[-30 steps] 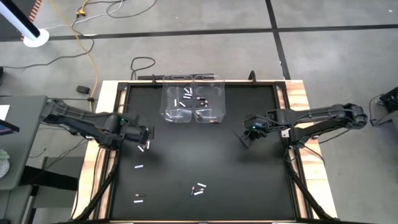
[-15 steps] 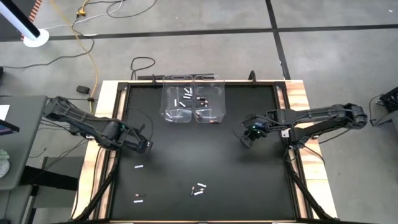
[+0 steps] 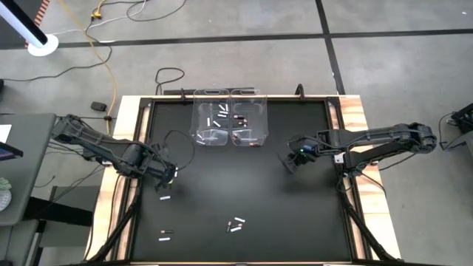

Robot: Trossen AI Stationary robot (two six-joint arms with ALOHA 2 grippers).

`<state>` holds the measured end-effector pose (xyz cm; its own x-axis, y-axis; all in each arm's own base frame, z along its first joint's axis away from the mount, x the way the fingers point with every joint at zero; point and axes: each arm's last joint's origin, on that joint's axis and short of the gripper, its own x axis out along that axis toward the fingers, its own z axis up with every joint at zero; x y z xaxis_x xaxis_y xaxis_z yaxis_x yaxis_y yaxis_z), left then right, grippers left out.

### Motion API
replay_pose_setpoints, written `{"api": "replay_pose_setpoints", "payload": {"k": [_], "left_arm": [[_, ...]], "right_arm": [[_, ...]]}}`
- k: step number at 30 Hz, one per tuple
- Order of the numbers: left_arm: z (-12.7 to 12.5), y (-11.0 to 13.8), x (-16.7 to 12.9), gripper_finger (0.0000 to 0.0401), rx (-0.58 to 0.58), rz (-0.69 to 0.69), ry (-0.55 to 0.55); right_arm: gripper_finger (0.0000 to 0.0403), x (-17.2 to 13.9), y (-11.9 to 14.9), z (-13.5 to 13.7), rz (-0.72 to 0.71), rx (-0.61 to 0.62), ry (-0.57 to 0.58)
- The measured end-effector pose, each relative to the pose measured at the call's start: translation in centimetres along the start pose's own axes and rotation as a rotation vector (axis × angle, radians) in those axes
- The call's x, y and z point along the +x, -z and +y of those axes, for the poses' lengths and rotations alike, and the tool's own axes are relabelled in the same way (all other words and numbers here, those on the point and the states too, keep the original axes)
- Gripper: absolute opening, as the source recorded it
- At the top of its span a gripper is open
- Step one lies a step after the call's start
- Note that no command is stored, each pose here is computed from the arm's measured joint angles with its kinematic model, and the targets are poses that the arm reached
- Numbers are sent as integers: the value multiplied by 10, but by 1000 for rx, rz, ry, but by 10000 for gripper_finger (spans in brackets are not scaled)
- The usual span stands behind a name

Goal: Sort batteries
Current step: Put the white battery into the left transparent bin

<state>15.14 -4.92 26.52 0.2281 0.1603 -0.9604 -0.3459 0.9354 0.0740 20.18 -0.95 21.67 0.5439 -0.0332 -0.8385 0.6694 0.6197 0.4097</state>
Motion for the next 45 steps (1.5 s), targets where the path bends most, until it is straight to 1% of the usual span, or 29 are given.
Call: {"api": "replay_pose_setpoints", "payload": {"k": [4, 10, 15, 19, 30, 39, 43, 45], "left_arm": [[-1, 4, 7, 161, 58, 7, -11], [-3, 19, 31, 156, 231, 60, -32], [-3, 28, 51, 155, 337, 91, -12], [-5, 33, 61, 155, 408, 128, 47], [-13, 30, 73, 155, 426, 219, 32], [-21, 14, 92, 155, 475, 332, -23], [-19, 9, 101, 155, 499, 362, -38], [-18, 7, 105, 155, 486, 377, -44]], "right_arm": [[98, 0, -5, 5, -57, 28, -44], [98, -1, -9, 10, -102, 54, -98], [98, -1, -9, 10, -101, 81, -98], [98, -1, -9, 10, -102, 93, -98], [98, -1, -11, 9, -144, 104, -65], [98, -1, -11, 9, -145, 77, -63], [98, -1, -10, 9, -143, 74, -61], [98, -1, -10, 9, -143, 61, -60]]}}
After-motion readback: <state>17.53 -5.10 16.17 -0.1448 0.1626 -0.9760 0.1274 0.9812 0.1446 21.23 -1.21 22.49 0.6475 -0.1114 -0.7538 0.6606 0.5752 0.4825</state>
